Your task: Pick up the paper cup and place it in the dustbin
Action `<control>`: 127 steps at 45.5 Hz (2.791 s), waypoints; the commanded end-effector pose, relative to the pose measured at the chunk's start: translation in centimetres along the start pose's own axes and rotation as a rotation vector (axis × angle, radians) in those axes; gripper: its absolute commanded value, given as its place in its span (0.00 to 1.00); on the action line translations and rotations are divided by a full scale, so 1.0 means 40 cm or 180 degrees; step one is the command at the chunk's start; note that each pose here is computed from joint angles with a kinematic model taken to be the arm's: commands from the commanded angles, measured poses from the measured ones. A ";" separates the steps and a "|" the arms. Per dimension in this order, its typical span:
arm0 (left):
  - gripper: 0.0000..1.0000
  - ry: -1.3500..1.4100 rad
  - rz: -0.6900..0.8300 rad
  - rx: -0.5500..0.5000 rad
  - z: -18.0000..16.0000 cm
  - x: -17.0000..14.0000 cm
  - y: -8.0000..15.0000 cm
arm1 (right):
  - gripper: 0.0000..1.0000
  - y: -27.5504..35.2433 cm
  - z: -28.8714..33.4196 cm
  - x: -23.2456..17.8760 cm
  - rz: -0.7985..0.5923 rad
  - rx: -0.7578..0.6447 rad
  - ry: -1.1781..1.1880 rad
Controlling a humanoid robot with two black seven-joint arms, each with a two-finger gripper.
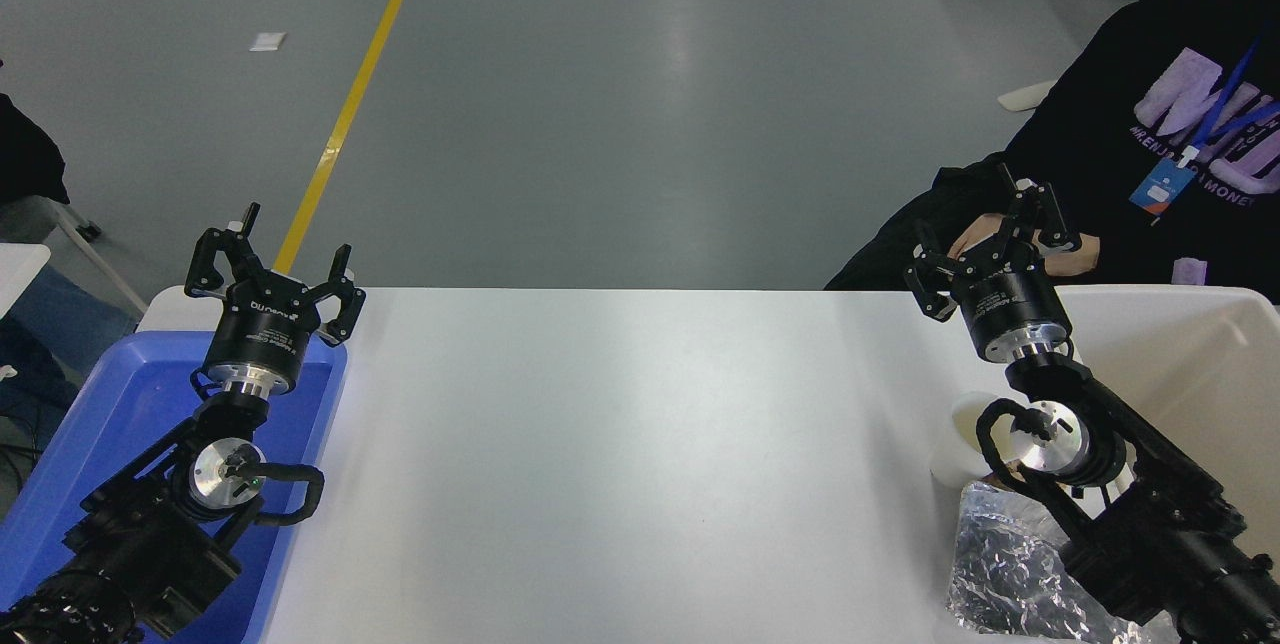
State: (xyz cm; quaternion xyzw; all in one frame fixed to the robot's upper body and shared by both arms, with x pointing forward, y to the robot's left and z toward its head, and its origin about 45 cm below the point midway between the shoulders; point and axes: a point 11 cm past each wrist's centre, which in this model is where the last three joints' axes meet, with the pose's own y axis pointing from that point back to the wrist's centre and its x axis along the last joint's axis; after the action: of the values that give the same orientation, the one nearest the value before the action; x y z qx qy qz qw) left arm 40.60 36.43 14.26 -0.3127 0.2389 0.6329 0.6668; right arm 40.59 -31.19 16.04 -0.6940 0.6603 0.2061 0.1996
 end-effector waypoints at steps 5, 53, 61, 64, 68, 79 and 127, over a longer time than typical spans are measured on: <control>0.98 0.0001 -0.0001 0.0004 -0.002 -0.001 0.000 | 1.00 0.001 0.000 0.000 0.0001 0.0003 -0.0002; 0.98 0.0003 0.0000 -0.0006 0.000 0.000 0.000 | 1.00 0.053 -0.053 0.056 -0.0181 -0.0500 0.0544; 0.98 0.0001 0.0004 -0.0006 0.000 0.001 0.000 | 1.00 0.095 -0.052 0.056 -0.0396 -0.1184 0.0976; 0.98 0.0003 0.0000 -0.0006 0.000 0.000 0.000 | 1.00 0.113 -0.063 0.051 -0.0578 -0.1463 0.1286; 0.98 0.0003 0.0000 -0.0006 0.000 0.000 0.000 | 1.00 0.106 -0.088 0.050 -0.0729 -0.1741 0.1794; 0.98 0.0001 -0.0005 0.0001 -0.001 -0.002 -0.001 | 1.00 0.077 -0.162 0.050 -0.0990 -0.2355 0.3054; 0.98 0.0001 -0.0005 0.0001 -0.001 -0.002 -0.001 | 1.00 0.049 -0.436 -0.427 -0.2562 -0.4254 0.5395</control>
State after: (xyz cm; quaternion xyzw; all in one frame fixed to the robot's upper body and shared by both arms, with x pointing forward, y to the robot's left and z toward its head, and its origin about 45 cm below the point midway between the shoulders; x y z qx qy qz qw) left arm 40.64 36.36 14.28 -0.3129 0.2391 0.6323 0.6672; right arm 38.81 -27.54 36.30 -0.7655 0.0847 -0.0592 -0.6351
